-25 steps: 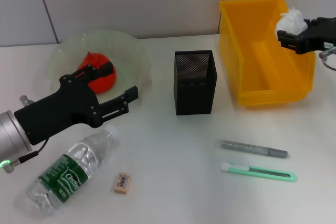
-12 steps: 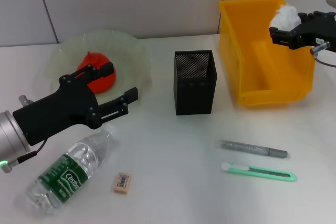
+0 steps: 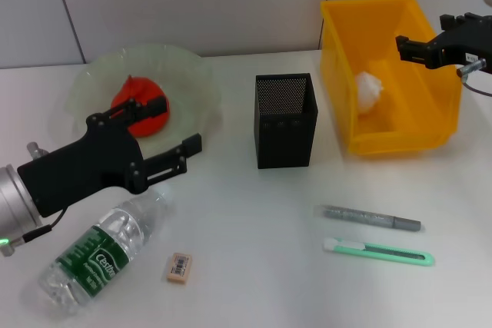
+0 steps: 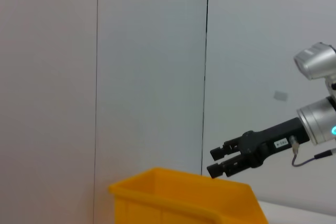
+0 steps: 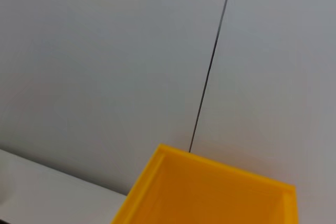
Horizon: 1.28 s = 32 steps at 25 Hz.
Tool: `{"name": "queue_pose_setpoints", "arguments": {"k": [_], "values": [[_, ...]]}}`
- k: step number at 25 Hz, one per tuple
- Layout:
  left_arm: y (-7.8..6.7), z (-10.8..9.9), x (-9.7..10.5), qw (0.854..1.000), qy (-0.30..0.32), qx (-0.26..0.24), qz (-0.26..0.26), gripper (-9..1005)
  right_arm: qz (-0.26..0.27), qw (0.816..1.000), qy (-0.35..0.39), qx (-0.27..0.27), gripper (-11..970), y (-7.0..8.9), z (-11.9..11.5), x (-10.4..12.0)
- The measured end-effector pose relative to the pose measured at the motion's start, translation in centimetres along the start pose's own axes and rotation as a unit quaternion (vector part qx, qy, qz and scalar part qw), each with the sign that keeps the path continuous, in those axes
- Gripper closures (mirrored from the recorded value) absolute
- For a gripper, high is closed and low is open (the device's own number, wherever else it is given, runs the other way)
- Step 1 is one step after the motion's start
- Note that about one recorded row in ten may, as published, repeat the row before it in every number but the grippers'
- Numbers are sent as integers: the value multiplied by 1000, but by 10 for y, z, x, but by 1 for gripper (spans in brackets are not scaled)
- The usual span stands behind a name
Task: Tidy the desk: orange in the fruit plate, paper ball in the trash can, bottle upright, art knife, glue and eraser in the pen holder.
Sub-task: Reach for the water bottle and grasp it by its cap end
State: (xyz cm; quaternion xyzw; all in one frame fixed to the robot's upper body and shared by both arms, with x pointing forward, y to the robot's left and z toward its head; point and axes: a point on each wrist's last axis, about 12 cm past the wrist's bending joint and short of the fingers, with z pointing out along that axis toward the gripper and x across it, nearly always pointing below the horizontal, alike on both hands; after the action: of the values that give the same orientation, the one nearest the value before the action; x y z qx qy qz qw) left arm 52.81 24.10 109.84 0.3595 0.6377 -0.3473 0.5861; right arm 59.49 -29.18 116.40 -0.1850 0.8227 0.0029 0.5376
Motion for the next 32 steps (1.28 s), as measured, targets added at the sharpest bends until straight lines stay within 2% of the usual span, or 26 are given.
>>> {"name": "queue_pose_setpoints", "arguments": {"k": [3, 7, 9, 10, 13, 14, 15, 16, 18, 20, 25, 26, 27, 29, 32], "values": [[0, -3, 2, 1000, 15, 9, 3, 194, 7, 1000, -9, -7, 175, 0, -6, 0], [8, -16, 0, 1000, 28, 7, -7, 195, 15, 999, -39, -24, 176, 0, -23, 0], [12, -28, -6, 1000, 12, 7, -11, 195, 16, 996, -56, -60, 176, 4, -37, 1], [12, -28, -6, 1000, 12, 7, -11, 195, 16, 996, -56, -60, 176, 4, -37, 1], [16, -43, -11, 1000, 3, 7, -16, 195, 18, 991, -72, -109, 176, 11, -51, 4], [19, -51, -13, 1000, 3, 3, -24, 195, 17, 985, -87, -145, 176, 15, -59, 6], [19, -51, -13, 1000, 3, 3, -24, 195, 17, 985, -87, -145, 176, 15, -59, 6], [20, -53, -14, 1000, 2, -1, -27, 195, 14, 977, -110, -185, 176, 18, -69, 10], [21, -57, -13, 999, 2, -7, -31, 195, 14, 971, -122, -204, 176, 19, -73, 13], [20, -61, -12, 999, -1, -13, -35, 195, 30, 948, -163, -271, 176, 16, -86, 28], [17, -60, -11, 999, -4, -2, -36, 195, 43, 930, -186, -314, 176, 12, -93, 44], [16, -59, -11, 999, -4, -1, -36, 195, 44, 920, -200, -334, 176, 8, -98, 56], [15, -58, -11, 999, -5, 1, -37, 195, 44, 920, -200, -334, 176, 8, -98, 56], [12, -55, -10, 999, -7, 8, -38, 195, 39, 909, -216, -354, 176, 6, -107, 73], [9, -52, -9, 999, -3, 17, -35, 195, 34, 908, -210, -362, 175, 6, -111, 82]]}}
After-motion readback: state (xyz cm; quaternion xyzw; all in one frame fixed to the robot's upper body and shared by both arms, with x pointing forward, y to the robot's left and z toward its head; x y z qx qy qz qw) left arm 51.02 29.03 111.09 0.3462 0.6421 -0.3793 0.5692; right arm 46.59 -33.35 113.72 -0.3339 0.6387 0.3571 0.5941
